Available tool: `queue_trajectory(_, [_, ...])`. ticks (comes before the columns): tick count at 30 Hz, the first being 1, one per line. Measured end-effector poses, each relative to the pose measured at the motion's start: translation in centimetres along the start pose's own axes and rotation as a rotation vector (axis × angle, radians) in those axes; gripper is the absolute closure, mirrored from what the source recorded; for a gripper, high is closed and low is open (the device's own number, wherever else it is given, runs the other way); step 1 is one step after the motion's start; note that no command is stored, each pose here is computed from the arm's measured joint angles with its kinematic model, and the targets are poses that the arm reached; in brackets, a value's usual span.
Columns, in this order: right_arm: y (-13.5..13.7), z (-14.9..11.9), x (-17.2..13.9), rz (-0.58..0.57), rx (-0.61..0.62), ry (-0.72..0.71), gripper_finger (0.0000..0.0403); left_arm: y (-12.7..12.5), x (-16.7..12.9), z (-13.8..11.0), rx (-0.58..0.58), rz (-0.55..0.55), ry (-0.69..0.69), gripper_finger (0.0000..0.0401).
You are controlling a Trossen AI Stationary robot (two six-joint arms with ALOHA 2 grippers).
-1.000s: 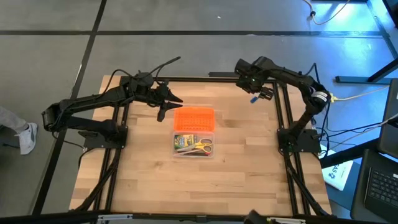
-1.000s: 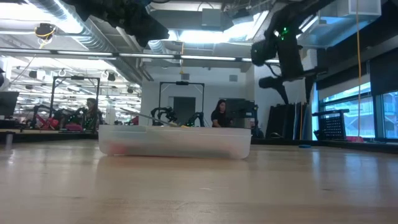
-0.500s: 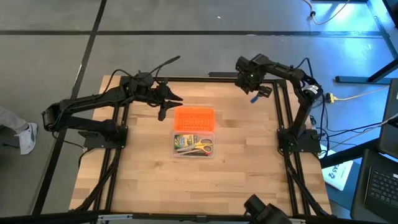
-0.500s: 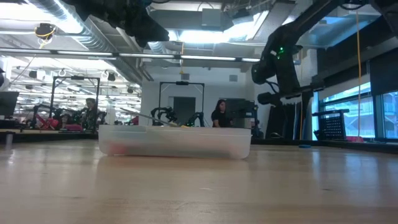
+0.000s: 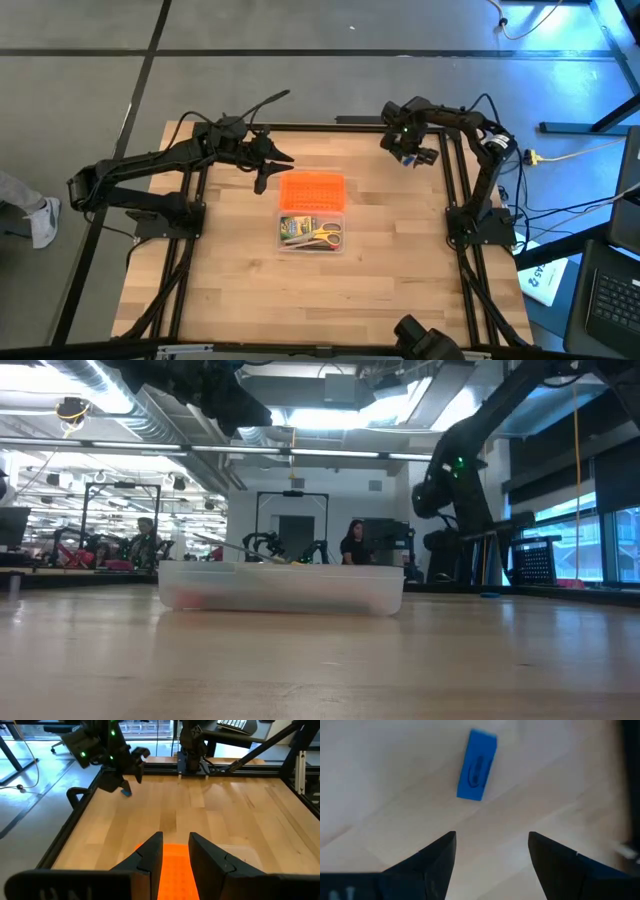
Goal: Pack school essentials
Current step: Put the blue eraser into the supply box
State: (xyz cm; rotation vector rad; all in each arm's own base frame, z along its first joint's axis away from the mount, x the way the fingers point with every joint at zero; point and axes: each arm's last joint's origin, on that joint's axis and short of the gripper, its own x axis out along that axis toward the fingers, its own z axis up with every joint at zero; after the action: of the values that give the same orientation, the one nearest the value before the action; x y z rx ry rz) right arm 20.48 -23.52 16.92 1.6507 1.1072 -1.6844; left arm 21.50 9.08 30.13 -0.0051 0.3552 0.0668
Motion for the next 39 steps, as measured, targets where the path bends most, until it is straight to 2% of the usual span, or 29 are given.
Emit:
queue_trajectory(9, [0.0, 0.1, 2.8, 0.072, 0.015, -0.007, 0.0153, 0.0, 0.0, 0.0, 0.0, 0.0, 0.0, 0.0315])
queue_trajectory(13, [-0.1, 0.4, 2.9, 0.055, 0.002, -0.048, 0.0153, 0.0, 0.0, 0.0, -0.001, 0.001, 0.0, 0.0315])
queue_trajectory(22, [0.1, 1.2, 2.8, 0.102, 0.025, -0.084, 0.0153, 0.0, 0.0, 0.0, -0.009, 0.001, 0.0, 0.0315])
queue_trajectory(28, [0.0, 1.5, 2.8, 0.076, 0.035, -0.152, 0.0153, 0.0, 0.0, 0.0, -0.01, 0.001, 0.0, 0.0315])
queue_trajectory(39, [-0.4, 1.4, 3.5, 0.076, 0.032, -0.159, 0.0153, 0.0, 0.0, 0.0, -0.009, 0.005, 0.0, 0.0315])
